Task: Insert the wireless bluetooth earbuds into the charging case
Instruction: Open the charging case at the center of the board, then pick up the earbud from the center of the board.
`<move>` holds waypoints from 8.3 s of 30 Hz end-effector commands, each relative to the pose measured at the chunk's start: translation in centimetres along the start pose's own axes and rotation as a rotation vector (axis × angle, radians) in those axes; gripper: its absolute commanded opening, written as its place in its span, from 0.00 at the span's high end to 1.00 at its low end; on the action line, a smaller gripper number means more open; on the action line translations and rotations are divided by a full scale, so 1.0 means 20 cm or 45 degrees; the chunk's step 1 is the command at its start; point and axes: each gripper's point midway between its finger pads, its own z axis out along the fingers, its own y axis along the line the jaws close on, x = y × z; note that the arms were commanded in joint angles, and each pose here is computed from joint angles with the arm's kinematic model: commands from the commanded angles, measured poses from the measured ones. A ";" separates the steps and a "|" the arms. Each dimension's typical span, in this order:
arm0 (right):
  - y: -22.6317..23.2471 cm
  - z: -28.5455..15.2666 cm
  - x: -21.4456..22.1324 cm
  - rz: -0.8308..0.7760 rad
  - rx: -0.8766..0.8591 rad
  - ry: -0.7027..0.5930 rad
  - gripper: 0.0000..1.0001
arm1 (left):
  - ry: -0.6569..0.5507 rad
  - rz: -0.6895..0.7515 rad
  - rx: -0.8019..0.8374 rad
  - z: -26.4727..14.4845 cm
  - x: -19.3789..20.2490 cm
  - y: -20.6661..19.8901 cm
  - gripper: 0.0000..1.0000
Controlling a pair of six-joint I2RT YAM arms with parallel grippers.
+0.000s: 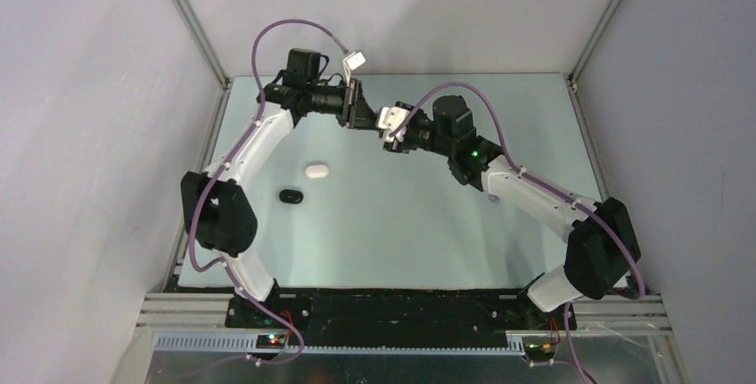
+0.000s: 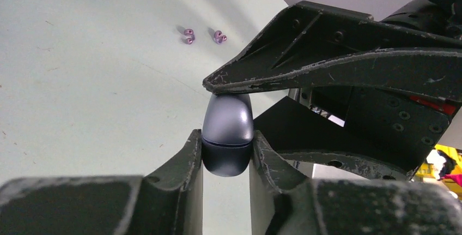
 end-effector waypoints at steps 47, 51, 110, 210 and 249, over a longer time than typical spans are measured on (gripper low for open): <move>0.12 -0.04 -0.29 0.588 -0.533 -0.158 0.46 | -0.041 1.205 0.098 -0.17 0.11 -0.21 1.00; 0.10 -0.03 -0.31 0.489 -0.472 -0.238 0.42 | -0.015 1.172 0.119 -0.16 0.12 -0.19 1.00; -0.21 -0.10 -0.26 0.702 -0.256 -0.226 0.53 | -0.037 1.093 0.150 -0.12 0.10 -0.16 1.00; 0.37 -0.75 1.48 -0.353 -1.046 0.866 0.66 | -0.440 0.558 -0.120 -0.32 0.00 -0.10 1.00; 0.35 -0.78 1.46 -0.294 -1.152 0.871 0.78 | -0.424 0.543 -0.136 -0.33 -0.01 -0.06 0.99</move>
